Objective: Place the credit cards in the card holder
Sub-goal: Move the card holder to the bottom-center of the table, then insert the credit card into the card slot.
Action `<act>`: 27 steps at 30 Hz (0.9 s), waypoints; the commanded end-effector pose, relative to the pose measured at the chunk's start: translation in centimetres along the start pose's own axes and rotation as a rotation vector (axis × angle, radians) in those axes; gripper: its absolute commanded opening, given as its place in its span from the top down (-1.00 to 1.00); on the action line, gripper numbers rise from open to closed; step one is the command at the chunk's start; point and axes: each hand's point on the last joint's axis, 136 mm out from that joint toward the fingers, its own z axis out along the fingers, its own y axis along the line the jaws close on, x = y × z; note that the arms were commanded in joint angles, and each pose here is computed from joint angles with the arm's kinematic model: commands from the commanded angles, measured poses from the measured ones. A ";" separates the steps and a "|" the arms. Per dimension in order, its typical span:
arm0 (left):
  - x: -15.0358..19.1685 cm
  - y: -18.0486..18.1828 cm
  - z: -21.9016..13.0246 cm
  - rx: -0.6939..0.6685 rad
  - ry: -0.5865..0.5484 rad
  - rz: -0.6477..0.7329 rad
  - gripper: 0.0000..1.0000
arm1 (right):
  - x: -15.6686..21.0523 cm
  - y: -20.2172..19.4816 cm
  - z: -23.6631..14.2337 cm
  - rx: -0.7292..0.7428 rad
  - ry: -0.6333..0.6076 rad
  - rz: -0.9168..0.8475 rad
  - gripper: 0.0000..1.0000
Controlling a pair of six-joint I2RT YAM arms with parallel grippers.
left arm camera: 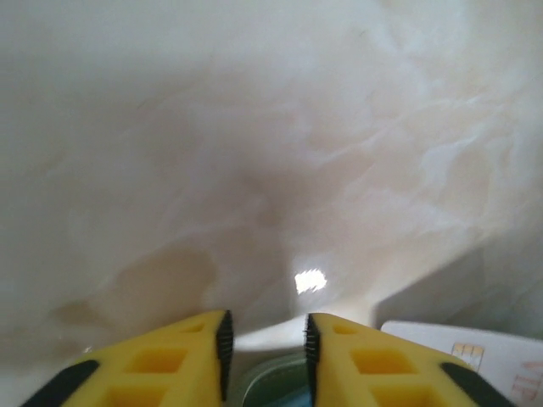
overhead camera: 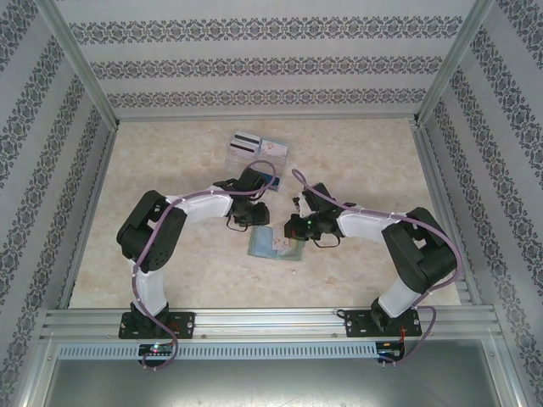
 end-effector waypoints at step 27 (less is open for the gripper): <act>9.9 2.4 -0.6 0.046 0.160 -0.150 0.44 | 1.2 1.4 2.4 0.062 0.104 -0.122 1.00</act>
